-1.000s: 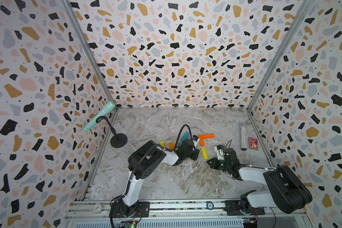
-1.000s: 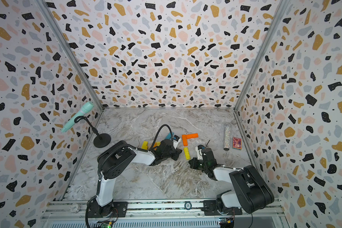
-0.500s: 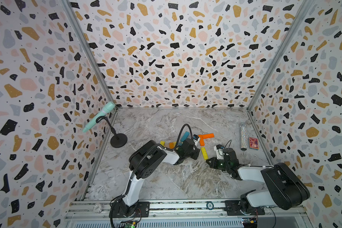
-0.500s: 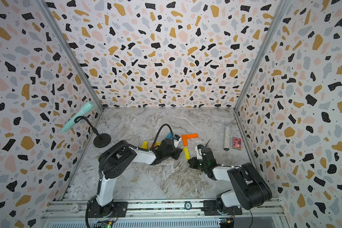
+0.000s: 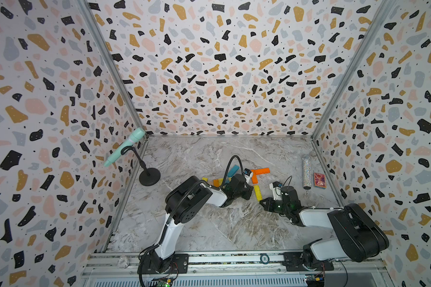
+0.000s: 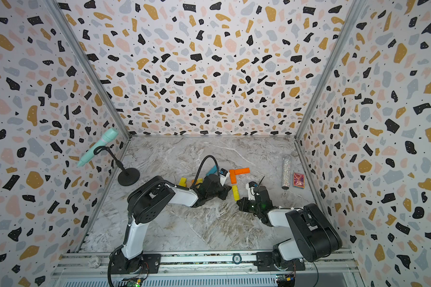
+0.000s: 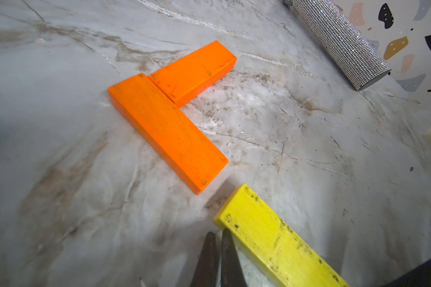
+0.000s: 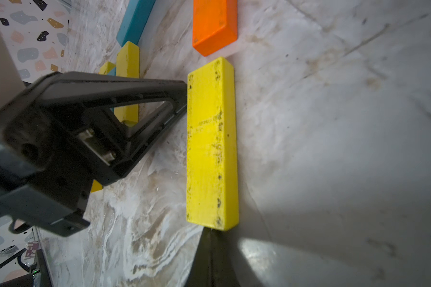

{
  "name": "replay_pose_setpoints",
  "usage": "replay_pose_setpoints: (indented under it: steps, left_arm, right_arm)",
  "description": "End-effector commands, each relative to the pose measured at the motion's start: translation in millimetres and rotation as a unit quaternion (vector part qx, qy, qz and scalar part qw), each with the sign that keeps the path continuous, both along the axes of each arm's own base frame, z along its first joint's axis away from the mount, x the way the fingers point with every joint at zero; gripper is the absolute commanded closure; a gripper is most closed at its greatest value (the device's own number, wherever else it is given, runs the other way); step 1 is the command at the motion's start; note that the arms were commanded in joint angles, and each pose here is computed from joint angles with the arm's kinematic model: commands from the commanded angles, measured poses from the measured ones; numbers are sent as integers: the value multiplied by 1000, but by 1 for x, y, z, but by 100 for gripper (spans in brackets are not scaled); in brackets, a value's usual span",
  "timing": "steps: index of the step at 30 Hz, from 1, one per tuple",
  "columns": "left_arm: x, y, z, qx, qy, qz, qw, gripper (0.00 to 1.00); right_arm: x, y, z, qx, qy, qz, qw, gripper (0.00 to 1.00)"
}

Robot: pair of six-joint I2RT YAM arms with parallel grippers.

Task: Assemble the number 6 with building blocks
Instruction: Assemble the building block at the center of the board.

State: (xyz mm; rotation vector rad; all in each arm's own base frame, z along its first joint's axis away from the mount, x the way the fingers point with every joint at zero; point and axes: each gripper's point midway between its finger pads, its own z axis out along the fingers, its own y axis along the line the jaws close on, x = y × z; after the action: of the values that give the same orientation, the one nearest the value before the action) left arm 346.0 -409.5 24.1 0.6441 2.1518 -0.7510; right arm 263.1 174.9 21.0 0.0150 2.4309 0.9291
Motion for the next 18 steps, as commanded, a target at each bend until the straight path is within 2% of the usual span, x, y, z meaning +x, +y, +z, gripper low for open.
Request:
replay_pose_setpoints:
  steps: [1,18]
  left_arm:
    - [0,1,-13,13,11,5,1000,100]
    - [4,2,-17,22,10,7,1000,100]
  right_arm:
    - [-2,-5,-8,-10,14,-10,1000,96]
    - [6,-5,-8,-10,10,-12,1000,96]
